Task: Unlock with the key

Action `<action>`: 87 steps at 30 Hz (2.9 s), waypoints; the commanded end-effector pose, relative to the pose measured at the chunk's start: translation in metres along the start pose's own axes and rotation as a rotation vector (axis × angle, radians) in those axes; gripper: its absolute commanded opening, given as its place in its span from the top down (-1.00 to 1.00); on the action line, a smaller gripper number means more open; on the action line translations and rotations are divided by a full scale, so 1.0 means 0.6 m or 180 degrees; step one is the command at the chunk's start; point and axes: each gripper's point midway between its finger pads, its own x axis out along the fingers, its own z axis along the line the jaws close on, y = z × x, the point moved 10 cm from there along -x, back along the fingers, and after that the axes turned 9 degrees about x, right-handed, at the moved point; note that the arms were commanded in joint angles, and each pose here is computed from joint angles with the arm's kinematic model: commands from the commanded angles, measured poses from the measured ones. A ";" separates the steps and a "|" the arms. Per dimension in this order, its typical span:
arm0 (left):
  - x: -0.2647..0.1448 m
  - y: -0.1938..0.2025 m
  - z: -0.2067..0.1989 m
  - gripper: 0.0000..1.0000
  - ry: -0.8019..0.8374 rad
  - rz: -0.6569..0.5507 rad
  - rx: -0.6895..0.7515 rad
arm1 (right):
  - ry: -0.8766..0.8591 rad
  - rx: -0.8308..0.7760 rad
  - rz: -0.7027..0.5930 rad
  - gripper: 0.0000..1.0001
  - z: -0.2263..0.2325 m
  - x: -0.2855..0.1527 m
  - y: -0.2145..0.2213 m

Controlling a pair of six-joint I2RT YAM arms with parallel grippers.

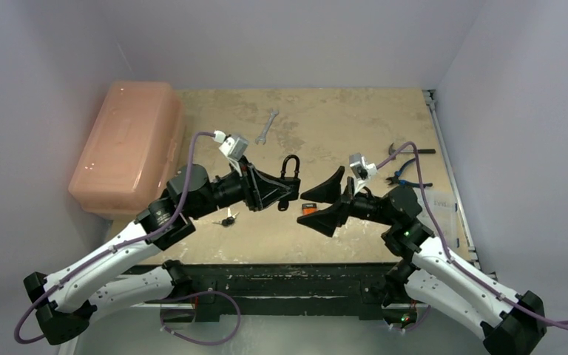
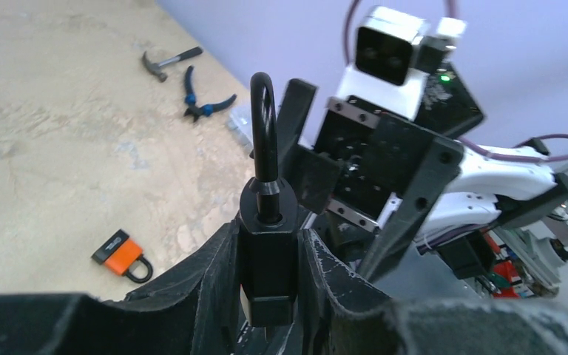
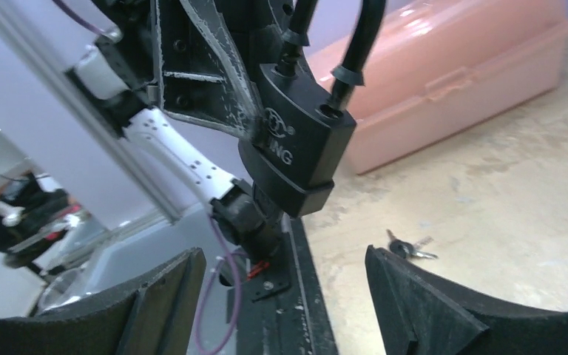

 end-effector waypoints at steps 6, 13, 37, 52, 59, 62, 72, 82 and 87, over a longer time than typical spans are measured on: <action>-0.026 -0.072 -0.050 1.00 0.0629 -0.0590 0.0229 | -0.0939 -0.0017 0.0006 -0.59 0.046 0.012 -0.041; -0.019 -0.069 -0.056 1.00 0.0838 -0.0598 0.0215 | -0.1174 0.0002 0.0029 -0.46 0.055 0.020 -0.052; 0.008 -0.052 -0.052 1.00 0.1029 -0.0480 0.0171 | -0.1318 0.0102 -0.0009 -0.06 0.053 0.038 -0.065; 0.014 -0.043 -0.048 1.00 0.1047 -0.0450 0.0166 | -0.1228 0.0211 0.0053 0.87 0.042 0.046 -0.063; 0.005 -0.034 -0.036 -0.21 0.0776 -0.0383 0.0240 | -0.1012 0.0198 0.0138 1.00 0.031 0.041 -0.052; -0.004 -0.037 -0.027 -0.56 0.0483 -0.0414 0.0266 | -0.0859 0.0143 0.0186 1.00 0.027 0.036 -0.046; 0.024 -0.055 -0.012 -0.53 0.0030 0.0067 0.0530 | -0.0245 0.0045 0.0330 1.00 0.004 0.026 -0.032; 0.071 -0.028 0.009 -0.30 -0.0037 0.0338 0.0514 | -0.0091 -0.0052 0.0391 1.00 0.000 0.023 -0.034; 0.086 -0.012 0.014 0.03 0.0033 0.0430 0.0443 | -0.0011 -0.0105 0.0403 1.00 -0.002 0.021 -0.035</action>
